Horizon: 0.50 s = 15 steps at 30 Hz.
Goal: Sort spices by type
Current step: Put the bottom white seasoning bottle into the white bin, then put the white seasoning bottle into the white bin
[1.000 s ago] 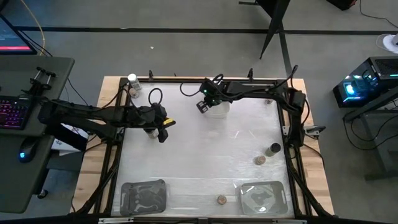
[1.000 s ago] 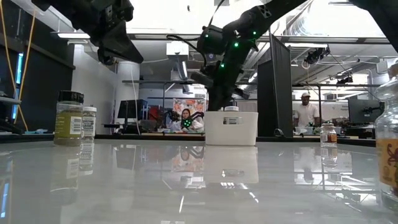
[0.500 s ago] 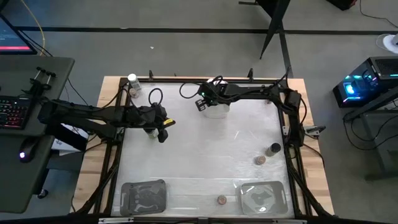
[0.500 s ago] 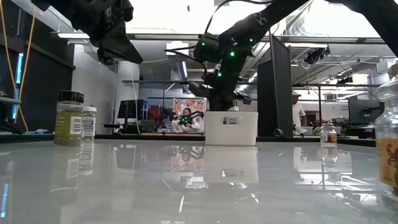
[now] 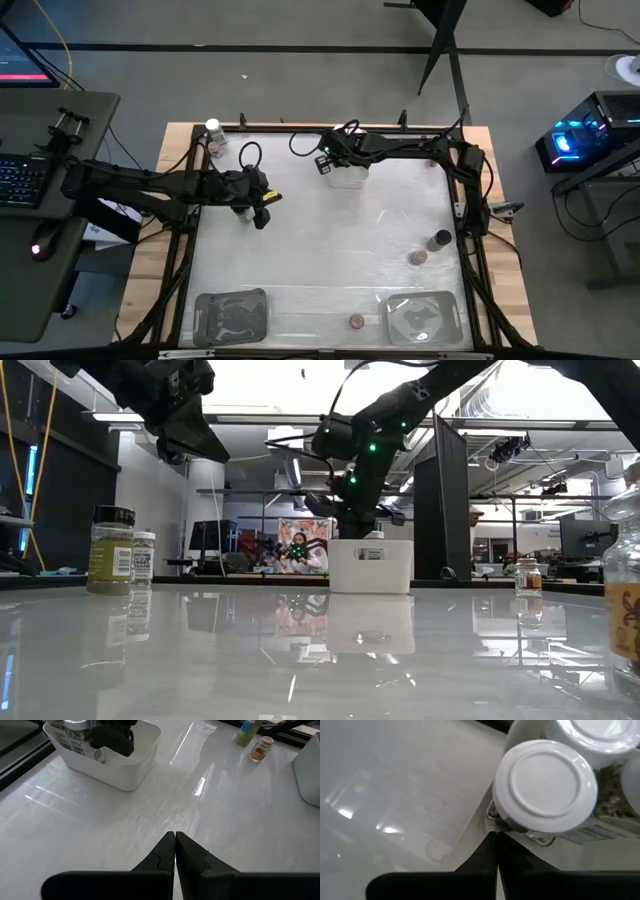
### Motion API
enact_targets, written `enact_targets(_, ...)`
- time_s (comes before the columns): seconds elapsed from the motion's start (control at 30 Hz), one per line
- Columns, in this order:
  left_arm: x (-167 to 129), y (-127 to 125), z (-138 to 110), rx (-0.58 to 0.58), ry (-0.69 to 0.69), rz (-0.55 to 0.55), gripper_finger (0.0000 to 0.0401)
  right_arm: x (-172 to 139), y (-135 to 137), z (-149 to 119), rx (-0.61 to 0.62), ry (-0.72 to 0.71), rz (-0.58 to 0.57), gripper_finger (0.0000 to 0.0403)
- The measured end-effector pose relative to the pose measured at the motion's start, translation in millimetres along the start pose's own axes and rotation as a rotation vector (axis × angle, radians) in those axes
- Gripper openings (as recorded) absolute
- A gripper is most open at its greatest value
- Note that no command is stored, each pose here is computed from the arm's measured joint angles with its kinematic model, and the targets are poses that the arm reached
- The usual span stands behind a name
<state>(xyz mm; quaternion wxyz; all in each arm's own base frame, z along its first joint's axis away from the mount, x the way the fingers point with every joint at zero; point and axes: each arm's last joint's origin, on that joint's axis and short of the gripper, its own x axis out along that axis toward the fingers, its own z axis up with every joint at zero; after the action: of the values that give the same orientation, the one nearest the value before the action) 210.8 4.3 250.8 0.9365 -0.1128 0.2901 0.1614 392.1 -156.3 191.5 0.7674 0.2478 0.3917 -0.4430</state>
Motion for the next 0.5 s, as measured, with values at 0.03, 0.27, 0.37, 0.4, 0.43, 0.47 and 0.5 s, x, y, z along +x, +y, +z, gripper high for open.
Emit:
enact_targets(0.03,0,0,0,0.002,0.000,0.000,0.0000,0,0,0,-0.015,0.006,0.010,0.0000)
enact_targets(0.27,0,0,0,0.012,0.003,-0.014,0.0000,-19,3,1,-0.135,0.068,0.157,0.0000)
enact_targets(0.37,-6,-3,7,0.019,0.012,-0.069,0.0000,-37,1,6,-0.163,0.073,0.213,0.0000)
enact_targets(0.4,-10,-4,14,0.036,0.005,-0.079,0.0000,-44,-1,8,-0.165,0.065,0.239,0.0000)
enact_targets(0.43,-15,-4,21,0.056,0.003,-0.077,0.0000,-53,-2,12,-0.165,0.052,0.266,0.0000)
enact_targets(0.47,-21,-3,29,0.075,0.006,-0.061,0.0000,-62,-4,15,-0.161,0.034,0.287,0.0000)
enact_targets(0.5,-26,0,36,0.091,0.013,-0.028,0.0000,-73,-7,19,-0.153,0.011,0.302,0.0000)
